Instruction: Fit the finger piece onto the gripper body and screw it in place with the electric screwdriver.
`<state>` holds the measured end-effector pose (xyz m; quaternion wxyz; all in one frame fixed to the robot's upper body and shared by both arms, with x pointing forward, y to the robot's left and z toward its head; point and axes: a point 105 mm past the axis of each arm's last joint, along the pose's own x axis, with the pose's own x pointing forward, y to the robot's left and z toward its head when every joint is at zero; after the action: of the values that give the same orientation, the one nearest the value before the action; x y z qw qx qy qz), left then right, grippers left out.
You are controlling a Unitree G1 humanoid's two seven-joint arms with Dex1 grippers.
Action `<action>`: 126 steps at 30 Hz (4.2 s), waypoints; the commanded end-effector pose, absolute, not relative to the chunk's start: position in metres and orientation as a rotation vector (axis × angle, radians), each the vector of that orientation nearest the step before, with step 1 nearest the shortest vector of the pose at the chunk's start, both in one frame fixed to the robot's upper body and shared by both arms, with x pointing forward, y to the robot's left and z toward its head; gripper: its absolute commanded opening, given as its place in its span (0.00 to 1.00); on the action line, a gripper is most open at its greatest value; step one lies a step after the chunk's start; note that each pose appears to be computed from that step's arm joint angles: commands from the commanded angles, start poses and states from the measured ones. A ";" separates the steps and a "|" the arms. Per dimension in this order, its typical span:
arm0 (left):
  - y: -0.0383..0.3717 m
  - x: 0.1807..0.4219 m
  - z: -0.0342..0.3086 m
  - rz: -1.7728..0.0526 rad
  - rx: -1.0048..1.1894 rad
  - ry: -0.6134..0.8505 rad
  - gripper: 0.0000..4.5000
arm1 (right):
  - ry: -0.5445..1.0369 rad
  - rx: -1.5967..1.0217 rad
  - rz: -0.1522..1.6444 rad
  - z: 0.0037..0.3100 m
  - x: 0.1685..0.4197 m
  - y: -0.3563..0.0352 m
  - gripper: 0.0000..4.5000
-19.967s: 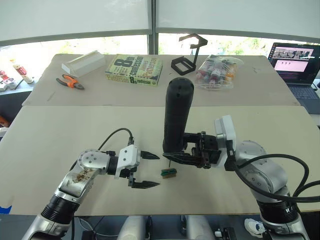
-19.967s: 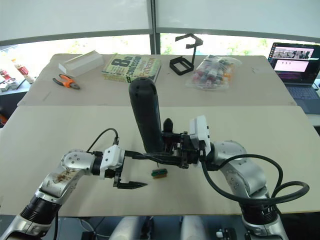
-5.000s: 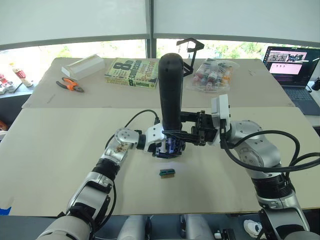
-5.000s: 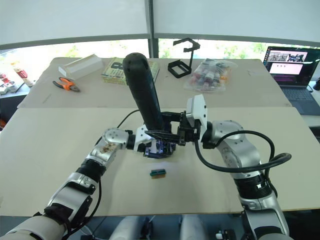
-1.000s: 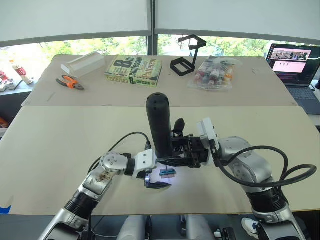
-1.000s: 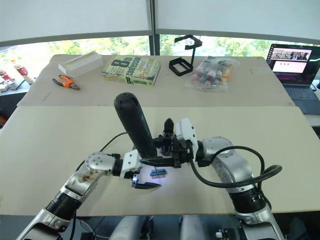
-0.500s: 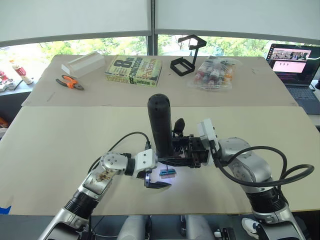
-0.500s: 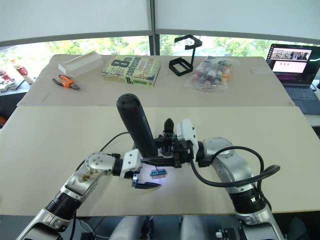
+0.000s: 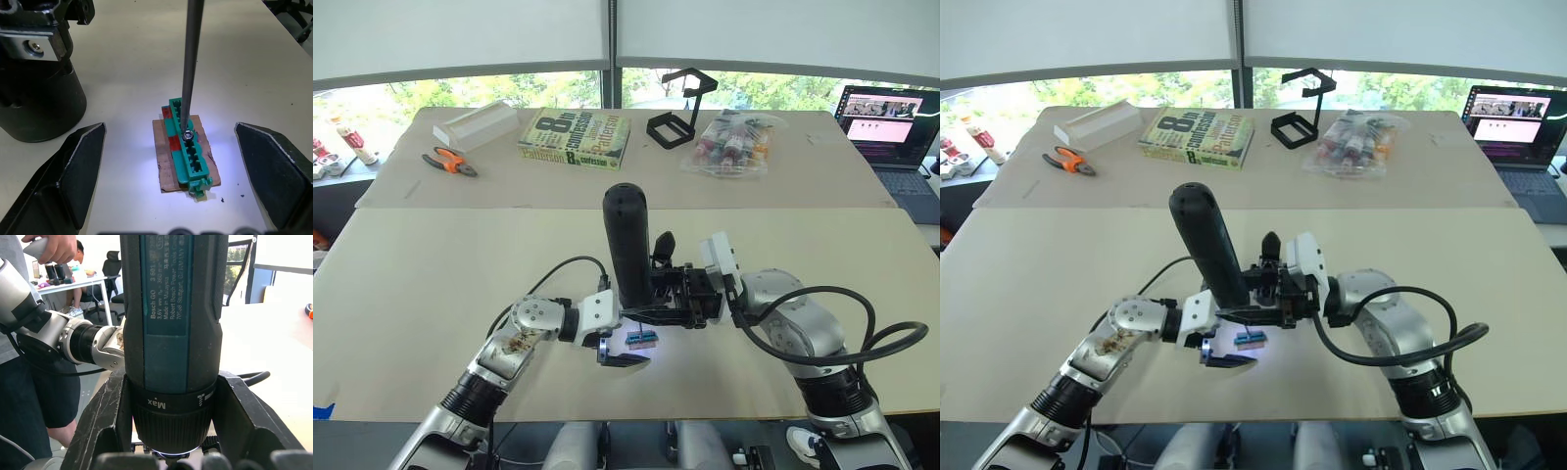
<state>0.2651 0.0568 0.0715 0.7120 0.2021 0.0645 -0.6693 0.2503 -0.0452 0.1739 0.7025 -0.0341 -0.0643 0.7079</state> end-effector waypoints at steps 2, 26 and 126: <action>0.055 0.268 0.078 -1.477 0.455 0.113 1.00 | -0.220 -0.096 1.600 0.189 0.242 -0.043 0.42; 0.054 0.269 0.079 -1.473 0.453 0.106 1.00 | -0.223 -0.108 1.595 0.190 0.242 -0.042 0.42; 0.053 0.269 0.079 -1.487 0.446 0.104 1.00 | -0.239 -0.081 1.566 0.201 0.244 -0.043 0.42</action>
<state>0.2682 0.0552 0.0727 0.7136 0.2002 0.0626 -0.6684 0.2487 -0.0435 0.1883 0.7095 -0.0306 -0.0695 0.7006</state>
